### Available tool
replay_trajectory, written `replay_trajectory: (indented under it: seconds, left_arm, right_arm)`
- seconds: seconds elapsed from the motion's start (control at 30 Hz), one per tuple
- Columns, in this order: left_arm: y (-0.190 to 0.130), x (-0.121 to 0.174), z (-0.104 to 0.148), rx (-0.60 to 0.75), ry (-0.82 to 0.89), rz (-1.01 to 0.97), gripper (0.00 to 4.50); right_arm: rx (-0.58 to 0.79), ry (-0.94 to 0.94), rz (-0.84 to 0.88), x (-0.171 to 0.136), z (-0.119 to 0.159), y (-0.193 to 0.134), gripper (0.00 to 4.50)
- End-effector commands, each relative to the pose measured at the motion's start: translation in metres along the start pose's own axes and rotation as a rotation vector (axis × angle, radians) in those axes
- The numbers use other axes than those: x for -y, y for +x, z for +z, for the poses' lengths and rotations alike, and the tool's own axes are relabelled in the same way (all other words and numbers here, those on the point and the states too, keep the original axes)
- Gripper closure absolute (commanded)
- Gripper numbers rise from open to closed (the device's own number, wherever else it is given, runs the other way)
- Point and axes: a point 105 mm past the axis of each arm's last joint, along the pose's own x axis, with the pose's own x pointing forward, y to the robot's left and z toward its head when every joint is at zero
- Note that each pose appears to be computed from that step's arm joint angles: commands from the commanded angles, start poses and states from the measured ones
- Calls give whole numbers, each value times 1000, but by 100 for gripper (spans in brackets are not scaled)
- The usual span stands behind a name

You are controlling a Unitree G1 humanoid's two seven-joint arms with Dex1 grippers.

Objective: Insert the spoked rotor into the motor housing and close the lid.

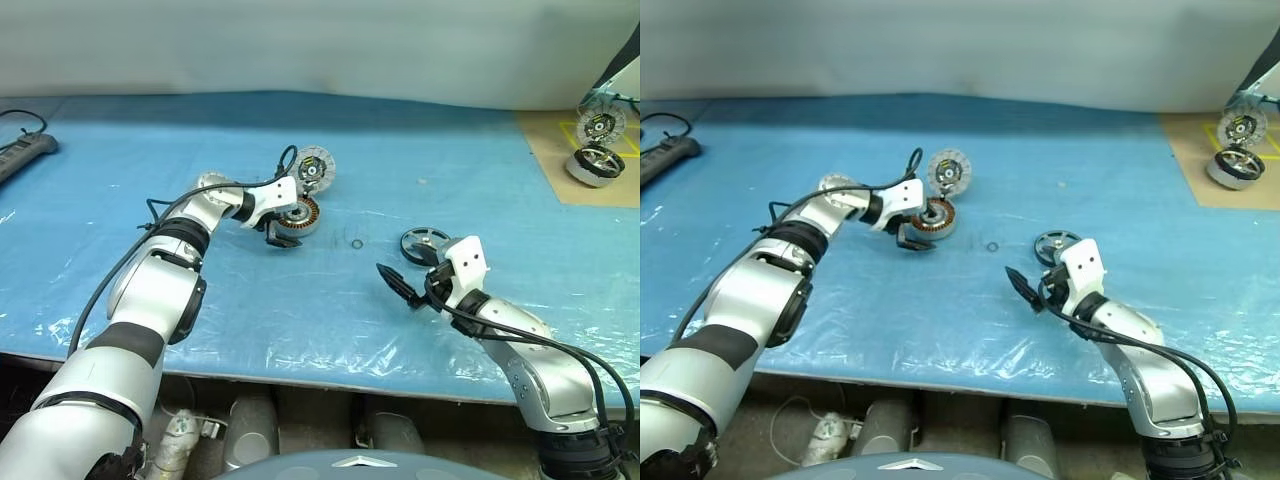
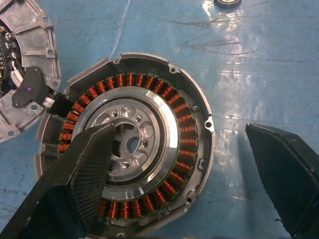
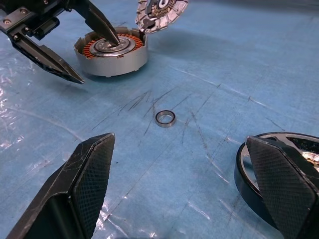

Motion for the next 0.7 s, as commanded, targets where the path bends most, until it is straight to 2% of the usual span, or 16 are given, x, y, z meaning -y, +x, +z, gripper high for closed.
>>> replay_trajectory:
  seconds: [0.03, 0.13, 0.2, 0.43, 0.7]
  left_arm:
    - [4, 6, -9, -43, -6, -23, 0]
    - [3, 8, -20, -97, -11, -20, 0]
    - [1, 9, -25, -120, -18, -19, 38]
    - [-6, 20, -37, -145, -36, -105, 247]
    - [-2, 29, -43, -157, -40, -143, 249]
  right_arm:
    - [45, -41, -19, 2, 14, -6, 3]
    - [41, -43, -22, 3, 13, -7, 3]
    - [40, -44, -25, 3, 13, -7, 0]
    - [35, -49, -26, 3, 12, -5, 0]
    - [33, -59, -21, 5, 12, -3, 0]
